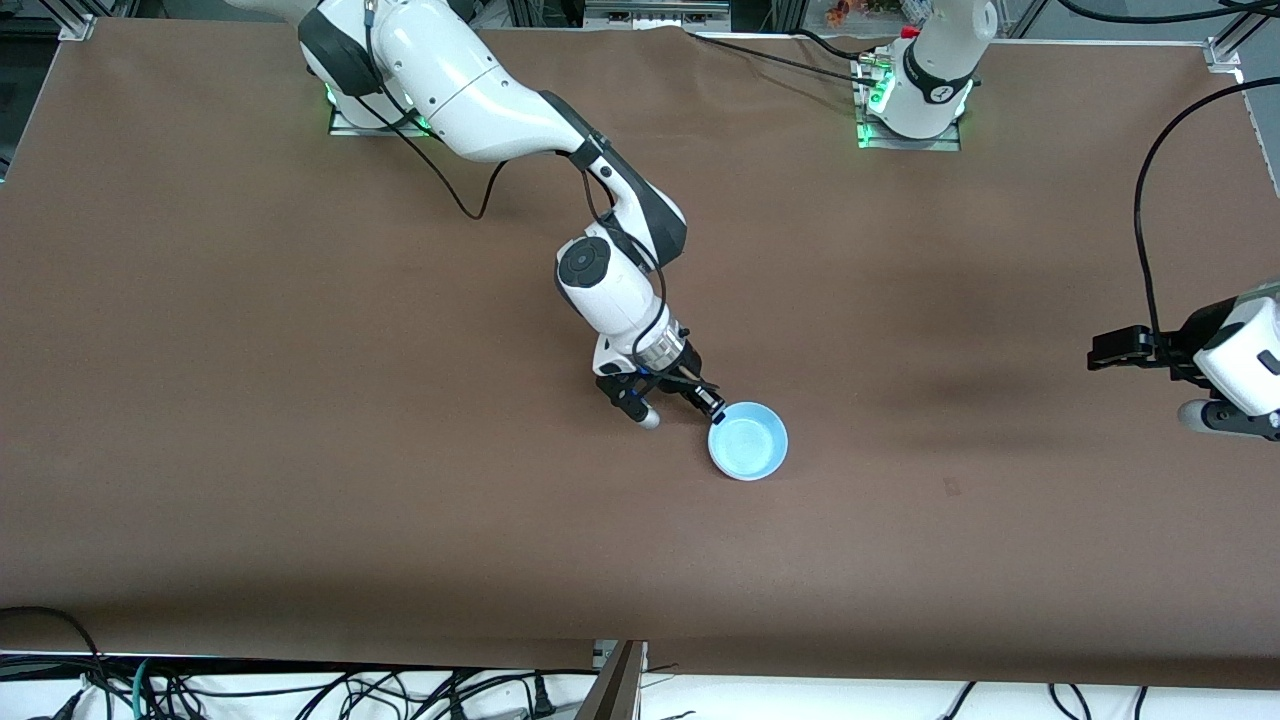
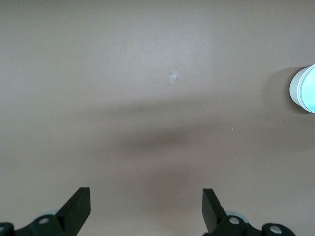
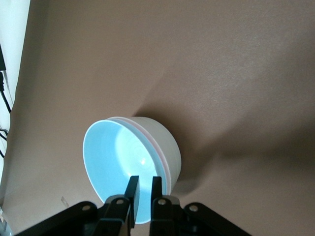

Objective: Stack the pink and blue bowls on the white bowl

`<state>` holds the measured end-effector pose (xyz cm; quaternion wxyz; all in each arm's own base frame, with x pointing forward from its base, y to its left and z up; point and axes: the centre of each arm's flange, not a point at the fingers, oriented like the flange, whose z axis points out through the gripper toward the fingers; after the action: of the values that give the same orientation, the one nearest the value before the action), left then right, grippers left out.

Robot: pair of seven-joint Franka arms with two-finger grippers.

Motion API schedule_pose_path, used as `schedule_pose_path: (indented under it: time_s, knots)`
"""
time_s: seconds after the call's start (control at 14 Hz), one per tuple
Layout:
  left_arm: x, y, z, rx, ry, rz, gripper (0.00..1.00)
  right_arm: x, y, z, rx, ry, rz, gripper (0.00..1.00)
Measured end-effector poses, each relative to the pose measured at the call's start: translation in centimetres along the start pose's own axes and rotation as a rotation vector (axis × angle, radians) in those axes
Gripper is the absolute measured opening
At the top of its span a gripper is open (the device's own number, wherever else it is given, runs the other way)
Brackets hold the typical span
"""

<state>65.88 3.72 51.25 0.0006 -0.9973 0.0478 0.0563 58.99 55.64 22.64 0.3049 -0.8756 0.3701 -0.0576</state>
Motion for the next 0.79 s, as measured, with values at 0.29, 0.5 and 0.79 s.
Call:
schedule_pose_path:
  time_s: [0.29,0.5,0.79]
  knots:
    - [-2.2,1.4,1.3,0.034,0.04,0.014,1.0,0.1,-0.3,-0.2,0.004,0.001,-0.001,0.3]
    - [-3.9,1.4,2.1,0.051,0.055,0.009,1.0,1.2,-1.3,-1.2,-0.016,0.014,-0.009,0.45]
    - [-5.1,1.8,3.0,0.064,0.066,0.011,1.0,4.7,-5.7,-7.8,-0.055,0.039,-0.145,0.86]
